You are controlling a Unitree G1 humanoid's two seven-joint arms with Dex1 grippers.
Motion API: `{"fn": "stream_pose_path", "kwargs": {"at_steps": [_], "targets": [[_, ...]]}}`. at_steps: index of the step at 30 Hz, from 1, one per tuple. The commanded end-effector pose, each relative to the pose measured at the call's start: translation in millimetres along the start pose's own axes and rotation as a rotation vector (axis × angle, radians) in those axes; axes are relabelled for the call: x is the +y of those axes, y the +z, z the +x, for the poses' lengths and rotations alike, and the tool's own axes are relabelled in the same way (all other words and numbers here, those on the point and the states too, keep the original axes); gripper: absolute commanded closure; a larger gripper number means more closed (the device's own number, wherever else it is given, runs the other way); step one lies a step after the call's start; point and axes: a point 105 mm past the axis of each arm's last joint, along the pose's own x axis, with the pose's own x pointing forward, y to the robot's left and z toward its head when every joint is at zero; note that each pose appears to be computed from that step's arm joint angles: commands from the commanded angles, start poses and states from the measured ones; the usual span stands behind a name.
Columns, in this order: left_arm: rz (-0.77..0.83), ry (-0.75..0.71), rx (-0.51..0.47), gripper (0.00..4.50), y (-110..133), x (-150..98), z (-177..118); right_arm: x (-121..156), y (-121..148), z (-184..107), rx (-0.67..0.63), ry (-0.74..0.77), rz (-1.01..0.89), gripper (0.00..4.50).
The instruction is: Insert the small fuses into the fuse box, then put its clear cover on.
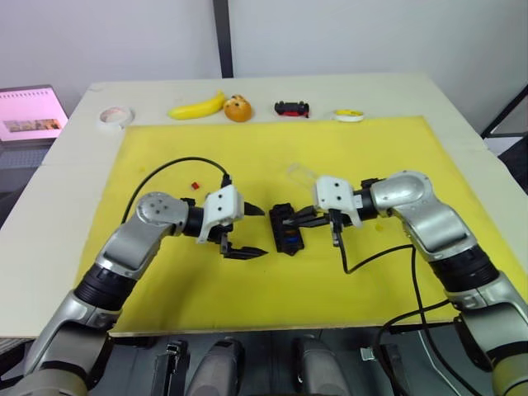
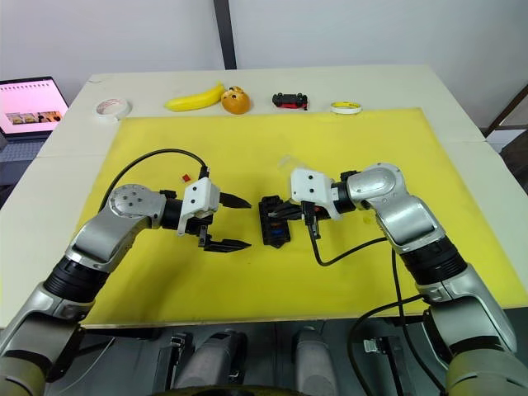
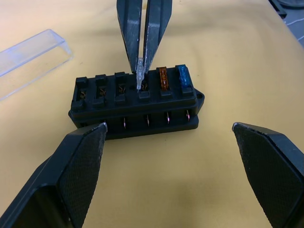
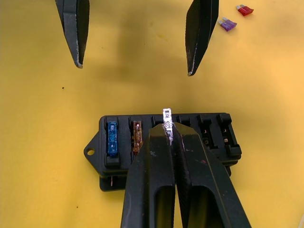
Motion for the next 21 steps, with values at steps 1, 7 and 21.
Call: {"fn": "stream_pose_path", "kwargs": {"at_steps": [1,7,21], "targets": [[0.049,0.013,-0.021,0.04,10.8,3.1,-3.4,-6.7,15.7,-9.5,-0.030,-0.028,-0.060,4.50],[0.053,0.006,-0.024,0.04,12.1,2.5,-1.5,-7.0,19.1,-11.3,-0.033,-0.009,-0.078,4.50],[0.057,0.008,-0.029,0.04,13.2,2.1,0.2,-7.7,12.0,-4.5,-0.001,0.006,-0.111,4.50]]}}
